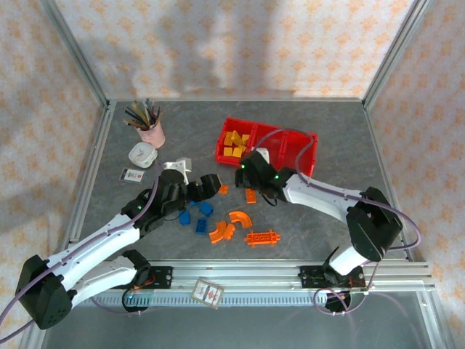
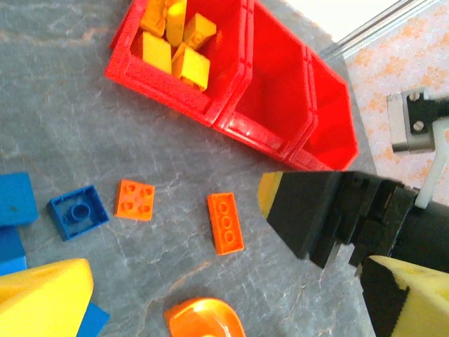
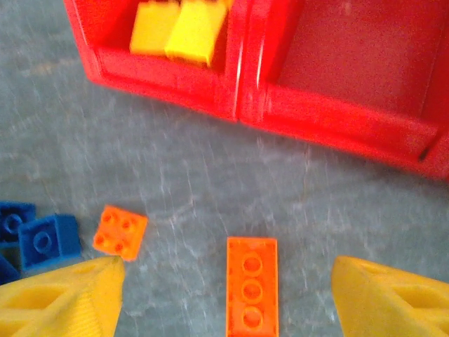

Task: Sort the legos into containers by color
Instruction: Pick up the lego from the center of the table.

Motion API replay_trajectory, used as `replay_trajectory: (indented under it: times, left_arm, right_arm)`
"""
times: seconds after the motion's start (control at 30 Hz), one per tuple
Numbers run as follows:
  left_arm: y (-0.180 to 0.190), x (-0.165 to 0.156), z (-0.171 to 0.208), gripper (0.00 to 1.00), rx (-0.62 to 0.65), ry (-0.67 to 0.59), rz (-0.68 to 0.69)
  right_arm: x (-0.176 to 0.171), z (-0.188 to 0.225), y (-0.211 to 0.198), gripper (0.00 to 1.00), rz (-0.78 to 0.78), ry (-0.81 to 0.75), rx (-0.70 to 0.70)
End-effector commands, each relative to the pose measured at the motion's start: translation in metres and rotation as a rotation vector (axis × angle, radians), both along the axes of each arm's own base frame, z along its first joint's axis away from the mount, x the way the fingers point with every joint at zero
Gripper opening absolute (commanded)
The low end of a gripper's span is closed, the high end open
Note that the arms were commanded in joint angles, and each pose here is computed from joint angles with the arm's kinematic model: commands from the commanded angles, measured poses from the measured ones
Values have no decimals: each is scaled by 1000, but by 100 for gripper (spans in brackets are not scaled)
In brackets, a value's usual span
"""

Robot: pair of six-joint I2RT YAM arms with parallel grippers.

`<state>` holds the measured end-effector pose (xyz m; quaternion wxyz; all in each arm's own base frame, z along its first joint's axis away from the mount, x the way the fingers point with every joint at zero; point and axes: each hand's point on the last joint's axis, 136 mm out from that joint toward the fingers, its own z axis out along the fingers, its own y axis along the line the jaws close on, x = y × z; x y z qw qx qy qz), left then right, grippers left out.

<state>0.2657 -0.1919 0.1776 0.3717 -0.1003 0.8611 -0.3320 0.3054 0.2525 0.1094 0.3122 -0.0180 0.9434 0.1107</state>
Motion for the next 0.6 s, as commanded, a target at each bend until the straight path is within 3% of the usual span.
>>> replay_trajectory:
  times: [0.0,0.23,0.57]
  left_arm:
    - [0,-3,-4,99,-30,1,34]
    - [-5,-7,-15,99,-44,14,44]
    - [4,-8,-15,99,-33,6,83]
  right_arm:
    - [-9,-8,-8,79,-73,-4,14]
    - [-27,-50,-7,81,-55,78,-13]
    - [-14,-75,4,78,-32,94,-91]
